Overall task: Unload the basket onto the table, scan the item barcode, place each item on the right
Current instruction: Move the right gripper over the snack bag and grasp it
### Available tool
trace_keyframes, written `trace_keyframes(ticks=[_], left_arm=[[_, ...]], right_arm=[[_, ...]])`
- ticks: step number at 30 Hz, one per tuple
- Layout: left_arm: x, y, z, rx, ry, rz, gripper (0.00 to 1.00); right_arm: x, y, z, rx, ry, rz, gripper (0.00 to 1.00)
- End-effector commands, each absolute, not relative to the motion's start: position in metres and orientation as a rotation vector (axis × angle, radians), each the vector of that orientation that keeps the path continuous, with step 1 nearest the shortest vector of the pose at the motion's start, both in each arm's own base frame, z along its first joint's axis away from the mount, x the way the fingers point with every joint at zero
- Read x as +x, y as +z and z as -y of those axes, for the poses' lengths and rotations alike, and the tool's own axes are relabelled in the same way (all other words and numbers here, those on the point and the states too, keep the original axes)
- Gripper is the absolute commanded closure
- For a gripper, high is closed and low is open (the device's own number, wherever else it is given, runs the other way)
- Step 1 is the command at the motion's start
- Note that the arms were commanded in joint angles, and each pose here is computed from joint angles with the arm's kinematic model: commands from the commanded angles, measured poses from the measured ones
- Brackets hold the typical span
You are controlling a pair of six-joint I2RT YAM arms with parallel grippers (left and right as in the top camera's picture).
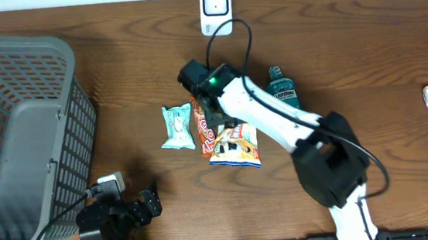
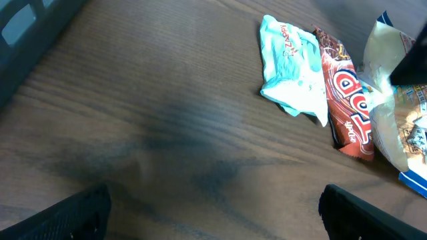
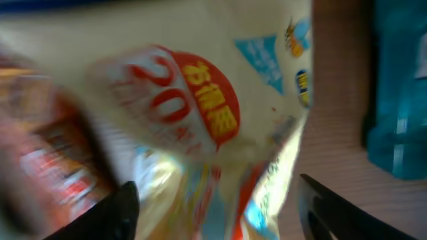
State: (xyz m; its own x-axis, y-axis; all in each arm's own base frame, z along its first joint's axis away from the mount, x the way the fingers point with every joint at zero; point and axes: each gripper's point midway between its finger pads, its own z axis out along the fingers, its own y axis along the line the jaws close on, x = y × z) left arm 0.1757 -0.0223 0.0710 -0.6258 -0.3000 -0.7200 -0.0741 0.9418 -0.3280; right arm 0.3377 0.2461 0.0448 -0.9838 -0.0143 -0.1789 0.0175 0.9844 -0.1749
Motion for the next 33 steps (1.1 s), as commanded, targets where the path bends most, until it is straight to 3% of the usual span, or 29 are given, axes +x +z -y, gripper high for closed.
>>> trace_keyframes(ticks=[1, 3, 6, 10, 13, 15, 22, 28, 33], left_arm=[[0.164, 0.057, 0.023, -0.289, -0.339, -2.305, 0.02], [0.164, 0.057, 0.023, -0.289, -0.339, -2.305, 0.02], [0.164, 0.057, 0.023, -0.289, -0.339, -2.305, 0.02], [0.164, 0.057, 0.023, -0.289, -0.339, -2.305, 0.02], [0.164, 0.057, 0.023, -0.289, -0.339, -2.305, 0.02], [0.164, 0.057, 0.023, -0.289, -0.339, -2.305, 0.02], [0.164, 0.057, 0.023, -0.289, -0.339, -2.305, 0.02], [0.164, 0.057, 0.023, -0.289, -0.339, -2.305, 0.02], [0.164, 0.057, 0.023, -0.289, -0.339, -2.305, 0.02]], right_arm=[[0.326, 0.006, -0.229, 0.03, -0.441, -3.003, 0.43], [0.32, -0.003, -0.223, 0.017, -0.501, -3.033, 0.6], [0.315, -0.003, -0.217, 0.011, -0.544, -3.054, 0.99], [0.33, 0.039, -0.217, 0.04, -0.455, -3.043, 0.99], [0.333, 0.113, -0.267, -0.541, 0.329, -3.085, 0.99], [0.324, 0.143, -0.277, -0.746, 0.671, -2.999, 0.99], [0.284, 0.221, -0.267, -1.055, 1.623, -2.563, 0.99], [0.281, 0.236, -0.26, -0.964, 1.872, -2.391, 0.99], [0.274, 0.226, -0.259, -1.304, 1.721, -2.144, 0.99]])
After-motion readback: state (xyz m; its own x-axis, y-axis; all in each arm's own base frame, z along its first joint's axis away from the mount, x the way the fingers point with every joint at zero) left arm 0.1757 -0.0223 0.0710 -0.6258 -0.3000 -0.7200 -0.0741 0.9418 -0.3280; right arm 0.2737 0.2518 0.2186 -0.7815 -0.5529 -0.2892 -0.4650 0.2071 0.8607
